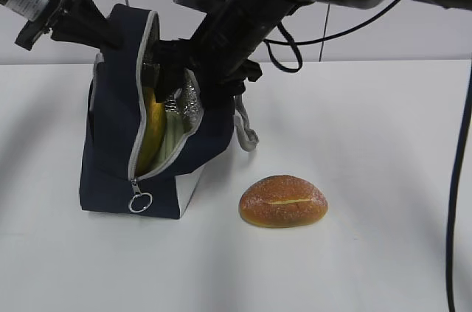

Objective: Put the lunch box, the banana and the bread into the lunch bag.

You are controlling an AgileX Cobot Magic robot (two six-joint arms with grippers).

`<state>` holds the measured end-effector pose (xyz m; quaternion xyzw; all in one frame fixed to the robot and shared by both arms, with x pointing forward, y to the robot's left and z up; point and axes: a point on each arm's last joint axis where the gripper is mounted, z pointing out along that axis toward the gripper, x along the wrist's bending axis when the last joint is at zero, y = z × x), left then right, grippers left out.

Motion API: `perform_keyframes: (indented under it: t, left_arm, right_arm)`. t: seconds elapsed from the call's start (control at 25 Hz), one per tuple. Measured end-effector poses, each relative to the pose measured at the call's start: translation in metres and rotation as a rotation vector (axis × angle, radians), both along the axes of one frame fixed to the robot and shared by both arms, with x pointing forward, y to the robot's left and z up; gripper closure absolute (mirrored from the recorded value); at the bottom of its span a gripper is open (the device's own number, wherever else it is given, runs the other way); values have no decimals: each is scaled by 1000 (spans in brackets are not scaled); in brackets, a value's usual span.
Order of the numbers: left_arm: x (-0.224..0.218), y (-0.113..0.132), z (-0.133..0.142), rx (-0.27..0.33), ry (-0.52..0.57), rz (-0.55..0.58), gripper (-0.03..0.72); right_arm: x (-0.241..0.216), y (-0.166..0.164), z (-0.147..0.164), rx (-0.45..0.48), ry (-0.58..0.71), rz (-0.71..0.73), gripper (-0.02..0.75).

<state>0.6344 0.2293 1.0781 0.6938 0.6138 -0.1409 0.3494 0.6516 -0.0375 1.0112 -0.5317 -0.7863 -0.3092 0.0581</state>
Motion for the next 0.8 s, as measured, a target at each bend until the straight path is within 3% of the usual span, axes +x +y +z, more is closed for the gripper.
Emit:
perform_keyframes:
  t: [0.2, 0.36, 0.52, 0.8]
  left_arm:
    - [0, 0, 0, 0, 0, 0, 690]
    - [0, 0, 0, 1, 1, -1, 690]
    - [0, 0, 0, 1, 1, -1, 690]
    - [0, 0, 0, 1, 1, -1, 690]
  right_arm:
    - [-6, -19, 39, -91, -37, 58, 154]
    - [-14, -35, 67, -224, -73, 107, 154]
    - [-13, -45, 69, -332, -112, 110, 154]
    - [-31, -61, 65, -432, -94, 143, 155]
